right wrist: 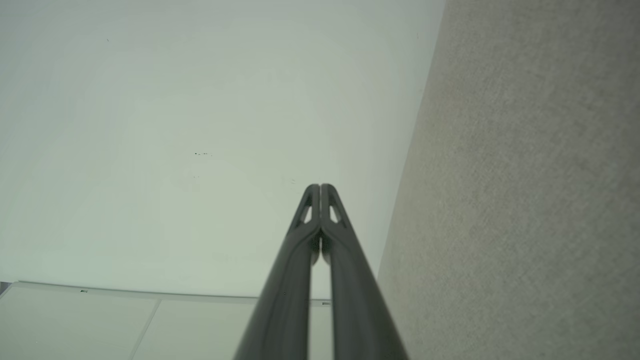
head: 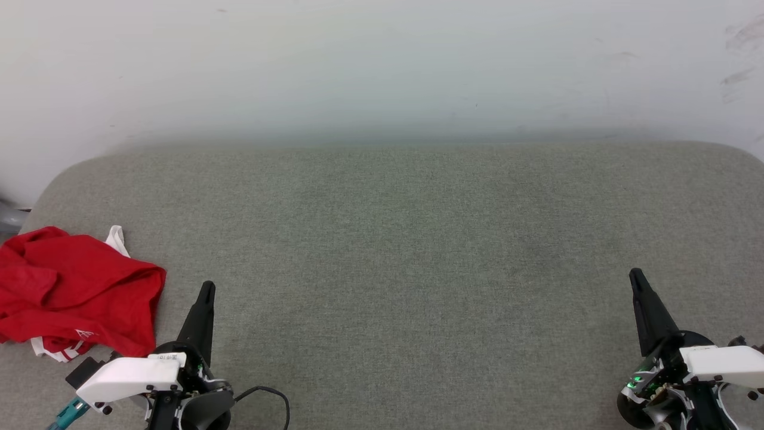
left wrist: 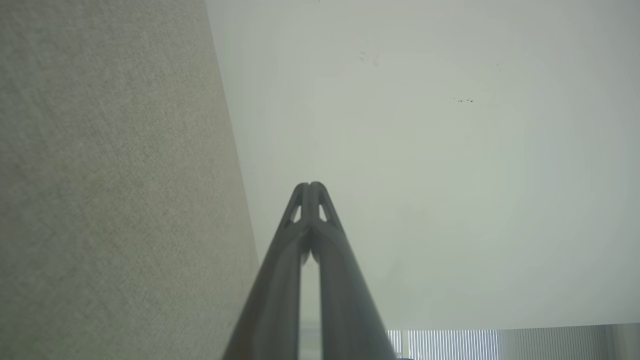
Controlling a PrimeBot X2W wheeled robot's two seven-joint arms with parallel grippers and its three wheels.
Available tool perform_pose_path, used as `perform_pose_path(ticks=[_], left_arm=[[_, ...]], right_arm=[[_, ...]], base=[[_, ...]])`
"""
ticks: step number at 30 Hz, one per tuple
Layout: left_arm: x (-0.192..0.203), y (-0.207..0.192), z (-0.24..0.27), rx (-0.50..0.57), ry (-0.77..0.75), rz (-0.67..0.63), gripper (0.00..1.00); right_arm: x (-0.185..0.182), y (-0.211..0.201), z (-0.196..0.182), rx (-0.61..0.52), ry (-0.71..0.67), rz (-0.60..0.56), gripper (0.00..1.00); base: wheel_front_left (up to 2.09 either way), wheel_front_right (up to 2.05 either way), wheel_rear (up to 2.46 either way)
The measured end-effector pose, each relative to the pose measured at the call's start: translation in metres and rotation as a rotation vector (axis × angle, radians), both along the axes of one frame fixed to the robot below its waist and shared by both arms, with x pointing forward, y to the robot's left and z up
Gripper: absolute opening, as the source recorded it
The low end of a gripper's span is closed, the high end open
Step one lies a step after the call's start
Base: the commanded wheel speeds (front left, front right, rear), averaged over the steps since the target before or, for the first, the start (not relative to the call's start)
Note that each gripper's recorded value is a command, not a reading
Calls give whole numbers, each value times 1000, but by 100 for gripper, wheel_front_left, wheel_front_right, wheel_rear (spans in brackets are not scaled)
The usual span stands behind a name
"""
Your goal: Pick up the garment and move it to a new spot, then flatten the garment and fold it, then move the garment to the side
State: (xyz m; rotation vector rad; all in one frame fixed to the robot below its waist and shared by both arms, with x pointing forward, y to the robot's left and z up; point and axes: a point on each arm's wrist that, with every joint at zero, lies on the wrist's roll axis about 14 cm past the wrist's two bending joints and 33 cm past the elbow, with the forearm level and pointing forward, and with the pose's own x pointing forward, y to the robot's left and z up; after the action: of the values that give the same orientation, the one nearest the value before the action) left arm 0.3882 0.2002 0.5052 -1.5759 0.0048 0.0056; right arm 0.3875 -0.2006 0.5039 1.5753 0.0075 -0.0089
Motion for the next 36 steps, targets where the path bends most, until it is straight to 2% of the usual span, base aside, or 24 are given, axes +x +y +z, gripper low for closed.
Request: perform_pose_path(ticks=[28,29,33,36], left_arm=[[0,0,0,0,0,0,0],[0,0,-1,0,4,0,100],[-9,-2,-20,-5,60,0,100],[-9,-5,-19,-2,55,-3,100]], right_arm=[[0,0,0,0,0,0,0],[0,0,-1,0,4,0,100],[-10,-1,-20,4,60,-4,100],[-10,1,-18,1,53,-6,100]], base=[[0,0,0],[0,0,0],[0,0,0],[0,0,0]])
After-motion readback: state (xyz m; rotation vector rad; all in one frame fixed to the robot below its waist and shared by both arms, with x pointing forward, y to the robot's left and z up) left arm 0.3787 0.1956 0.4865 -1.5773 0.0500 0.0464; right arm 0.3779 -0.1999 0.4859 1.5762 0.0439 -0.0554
